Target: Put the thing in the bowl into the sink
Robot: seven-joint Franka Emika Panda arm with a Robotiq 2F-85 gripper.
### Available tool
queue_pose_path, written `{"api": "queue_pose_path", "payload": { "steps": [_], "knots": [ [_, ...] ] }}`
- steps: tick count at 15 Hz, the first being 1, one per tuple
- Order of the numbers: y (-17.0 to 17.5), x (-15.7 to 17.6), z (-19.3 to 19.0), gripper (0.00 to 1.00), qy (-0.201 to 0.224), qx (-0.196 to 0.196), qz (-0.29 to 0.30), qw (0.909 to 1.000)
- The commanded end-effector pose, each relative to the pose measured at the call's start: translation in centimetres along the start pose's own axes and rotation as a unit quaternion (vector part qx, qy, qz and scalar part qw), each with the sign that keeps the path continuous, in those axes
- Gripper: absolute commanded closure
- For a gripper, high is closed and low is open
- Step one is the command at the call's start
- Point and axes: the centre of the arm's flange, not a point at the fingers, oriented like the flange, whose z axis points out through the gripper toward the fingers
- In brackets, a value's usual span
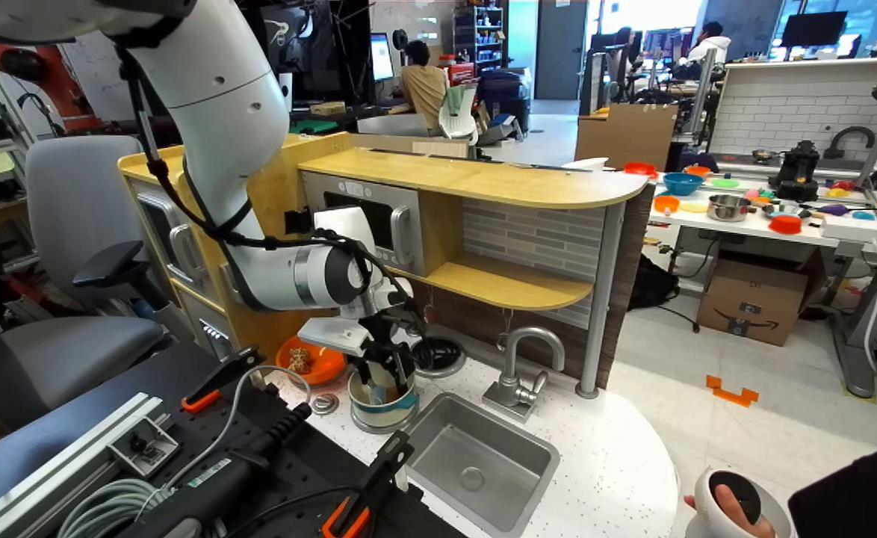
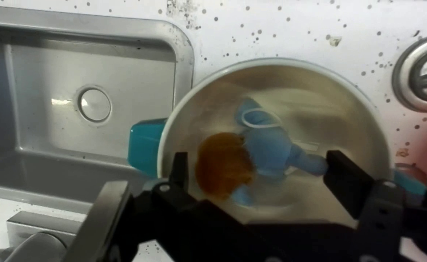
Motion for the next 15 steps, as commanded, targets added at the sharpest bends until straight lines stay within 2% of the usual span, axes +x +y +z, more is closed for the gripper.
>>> {"api": "queue_pose_path", "payload": {
  "steps": [1,4,9,10,15],
  "knots": [
    [-0.2,0.9,0.6,0.35,0.002,0.001,-0.009,1.0000],
    [-0.3,1.2,0.3,0.60,0.007,0.004,-0.016,0.9998],
    [-0.2,1.2,-0.3,0.97,0.010,0.008,-0.025,0.9996],
    [-0.2,1.2,-0.3,1.00,0.010,0.008,-0.026,0.9996],
    [0.1,1.1,-0.8,1.00,0.008,0.010,-0.024,0.9996]
  ]
}}
